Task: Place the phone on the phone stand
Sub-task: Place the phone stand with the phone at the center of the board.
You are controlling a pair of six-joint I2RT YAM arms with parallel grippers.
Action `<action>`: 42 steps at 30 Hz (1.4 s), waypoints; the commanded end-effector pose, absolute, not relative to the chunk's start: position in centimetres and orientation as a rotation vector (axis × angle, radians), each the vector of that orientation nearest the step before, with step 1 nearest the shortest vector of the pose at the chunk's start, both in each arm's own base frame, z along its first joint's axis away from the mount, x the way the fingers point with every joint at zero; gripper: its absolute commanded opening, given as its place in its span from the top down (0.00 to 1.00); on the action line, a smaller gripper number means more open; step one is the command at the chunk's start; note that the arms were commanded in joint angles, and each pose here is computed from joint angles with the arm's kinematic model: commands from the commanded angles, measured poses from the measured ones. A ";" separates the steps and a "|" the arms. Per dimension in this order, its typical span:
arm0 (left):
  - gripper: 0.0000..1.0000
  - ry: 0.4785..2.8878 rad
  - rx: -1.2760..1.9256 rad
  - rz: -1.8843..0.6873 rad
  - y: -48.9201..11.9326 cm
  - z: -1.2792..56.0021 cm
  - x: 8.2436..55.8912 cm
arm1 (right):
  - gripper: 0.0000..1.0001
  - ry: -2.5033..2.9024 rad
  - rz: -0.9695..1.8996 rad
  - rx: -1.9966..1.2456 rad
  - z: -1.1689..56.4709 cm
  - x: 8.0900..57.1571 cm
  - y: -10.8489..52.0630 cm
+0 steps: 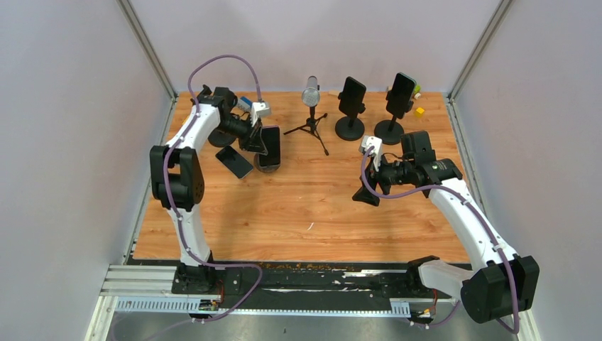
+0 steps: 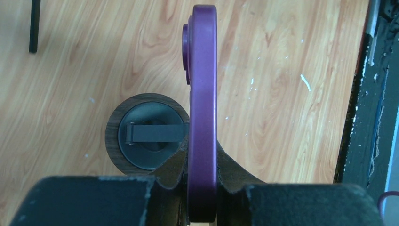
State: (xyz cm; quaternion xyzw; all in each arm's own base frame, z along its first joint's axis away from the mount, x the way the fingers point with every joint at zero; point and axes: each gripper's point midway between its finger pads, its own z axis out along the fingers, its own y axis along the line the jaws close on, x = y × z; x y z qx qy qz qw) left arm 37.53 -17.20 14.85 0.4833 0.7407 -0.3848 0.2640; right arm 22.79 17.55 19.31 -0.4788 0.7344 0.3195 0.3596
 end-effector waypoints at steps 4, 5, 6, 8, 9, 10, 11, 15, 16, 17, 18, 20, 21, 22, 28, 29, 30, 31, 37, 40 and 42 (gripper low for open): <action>1.00 1.968 1.259 -0.991 -15.9 16.8 41.3 | 0.27 1.849 0.813 -1.251 19.6 23.3 17.7; 1.00 1.970 1.252 -0.991 -15.8 16.8 41.6 | 0.27 1.847 0.810 -1.251 19.6 23.2 17.7; 1.00 1.969 1.245 -0.992 -15.8 16.8 42.3 | 0.27 1.845 0.808 -1.251 19.7 23.3 17.7; 1.00 1.963 1.228 -0.996 -15.7 16.8 43.4 | 0.27 1.846 0.808 -1.252 19.6 23.2 17.7; 1.00 1.960 1.220 -1.000 -15.7 16.9 43.7 | 0.27 1.847 0.807 -1.251 19.6 23.3 17.7; 1.00 1.956 1.213 -0.998 -15.7 16.9 44.3 | 0.27 1.848 0.807 -1.251 19.6 23.3 17.7; 1.00 1.955 1.207 -0.998 -15.7 16.9 44.6 | 0.27 1.849 0.809 -1.252 19.5 23.3 17.7; 1.00 1.940 1.181 -0.971 -15.6 16.9 46.4 | 0.27 1.855 0.810 -1.252 19.4 23.3 17.7; 1.00 1.942 1.170 -0.969 -15.6 16.7 46.9 | 0.27 1.856 0.808 -1.252 19.4 23.4 17.6; 1.00 1.946 1.154 -0.971 -15.5 16.6 47.3 | 0.27 1.856 0.807 -1.253 19.3 23.4 17.6; 1.00 1.940 1.149 -0.967 -15.5 16.6 47.7 | 0.27 1.856 0.803 -1.252 19.4 23.4 17.6; 1.00 1.933 1.127 -0.981 -15.5 16.5 48.4 | 0.27 1.860 0.801 -1.252 19.3 23.4 17.6; 1.00 1.935 1.118 -0.987 -15.6 16.3 48.8 | 0.27 1.862 0.800 -1.253 19.2 23.4 17.6; 1.00 1.931 1.114 -0.996 -15.7 16.3 48.9 | 0.27 1.862 0.799 -1.253 19.2 23.5 17.6; 1.00 1.935 1.086 -1.020 -16.0 15.3 49.6 | 0.27 1.871 0.798 -1.253 19.0 23.6 17.5; 1.00 1.938 1.083 -1.021 -15.9 15.1 49.7 | 0.27 1.873 0.797 -1.252 18.9 23.6 17.5; 1.00 1.939 1.080 -1.021 -15.8 15.0 49.8 | 0.27 1.873 0.797 -1.252 19.0 23.6 17.5; 1.00 1.942 1.075 -1.025 -15.8 14.8 49.9 | 0.27 1.873 0.797 -1.251 18.9 23.6 17.5; 0.98 1.964 1.040 -1.028 -15.4 13.8 50.6 | 0.27 1.872 0.795 -1.254 18.9 23.6 17.5; 0.86 1.979 1.033 -1.008 -15.0 13.5 50.8 | 0.27 1.874 0.796 -1.252 18.9 23.6 17.5; 0.78 1.989 1.030 -0.990 -14.7 13.3 51.0 | 0.27 1.872 0.795 -1.254 18.9 23.6 17.5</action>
